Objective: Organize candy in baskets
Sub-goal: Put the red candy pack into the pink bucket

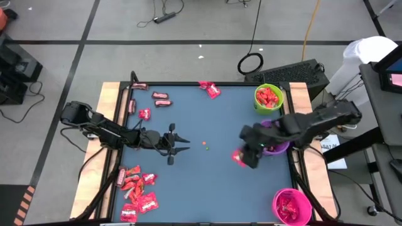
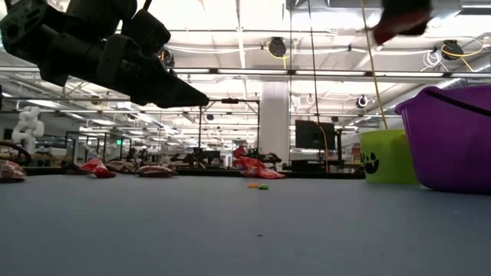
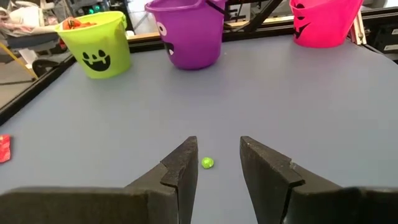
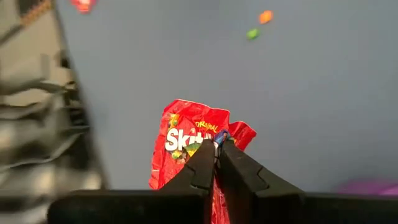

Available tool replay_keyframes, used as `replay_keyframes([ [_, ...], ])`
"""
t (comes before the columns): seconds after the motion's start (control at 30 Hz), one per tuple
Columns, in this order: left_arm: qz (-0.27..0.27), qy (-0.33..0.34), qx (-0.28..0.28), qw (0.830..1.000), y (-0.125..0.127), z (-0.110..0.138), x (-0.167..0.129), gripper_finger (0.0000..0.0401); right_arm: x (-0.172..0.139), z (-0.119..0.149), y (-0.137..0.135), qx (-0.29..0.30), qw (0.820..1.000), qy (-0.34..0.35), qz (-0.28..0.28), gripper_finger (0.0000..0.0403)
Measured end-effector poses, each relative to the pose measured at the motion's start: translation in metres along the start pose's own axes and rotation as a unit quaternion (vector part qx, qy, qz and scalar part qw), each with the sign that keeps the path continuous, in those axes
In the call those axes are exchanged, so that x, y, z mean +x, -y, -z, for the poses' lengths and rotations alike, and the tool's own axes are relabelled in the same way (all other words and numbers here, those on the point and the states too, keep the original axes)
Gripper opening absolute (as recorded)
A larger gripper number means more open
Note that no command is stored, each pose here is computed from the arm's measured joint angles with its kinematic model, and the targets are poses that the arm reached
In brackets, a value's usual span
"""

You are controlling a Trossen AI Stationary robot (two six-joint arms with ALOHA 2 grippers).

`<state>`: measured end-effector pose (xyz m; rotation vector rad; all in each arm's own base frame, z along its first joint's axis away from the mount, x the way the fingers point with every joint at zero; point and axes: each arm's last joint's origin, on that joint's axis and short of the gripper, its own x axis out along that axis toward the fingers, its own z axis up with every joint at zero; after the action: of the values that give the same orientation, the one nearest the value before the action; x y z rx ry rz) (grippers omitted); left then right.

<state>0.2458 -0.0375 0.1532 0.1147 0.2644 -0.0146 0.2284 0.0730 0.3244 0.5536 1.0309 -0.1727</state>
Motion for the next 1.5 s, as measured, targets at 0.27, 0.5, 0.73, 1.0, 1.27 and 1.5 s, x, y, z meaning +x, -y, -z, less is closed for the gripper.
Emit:
replay_keyframes([
  [0.27,-0.001,0.006,0.015,1.0,0.0,-0.001,0.0,0.0128,-0.016,0.046,-0.031,0.108,0.993,-0.035,-0.04,0.0015],
  [0.5,-0.005,0.038,0.058,0.998,-0.001,-0.008,0.0,0.0128,-0.023,0.087,-0.045,0.24,0.964,-0.108,-0.018,0.0015],
  [0.73,-0.007,0.04,0.081,0.996,-0.001,-0.008,0.0,0.0128,-0.013,0.137,-0.06,0.319,0.924,-0.192,0.088,0.0015],
  [1.0,-0.01,0.06,0.079,0.995,-0.001,-0.012,-0.001,0.0128,-0.002,0.179,-0.074,0.34,0.879,-0.287,0.173,0.0015],
  [1.27,-0.011,0.064,0.078,0.995,-0.001,-0.013,-0.001,0.0128,0.005,0.187,-0.077,0.358,0.869,-0.279,0.199,0.0046],
  [1.5,-0.011,0.065,0.078,0.995,-0.001,-0.013,-0.001,0.0128,-0.003,0.178,-0.075,0.371,0.866,-0.284,0.176,0.0147],
])
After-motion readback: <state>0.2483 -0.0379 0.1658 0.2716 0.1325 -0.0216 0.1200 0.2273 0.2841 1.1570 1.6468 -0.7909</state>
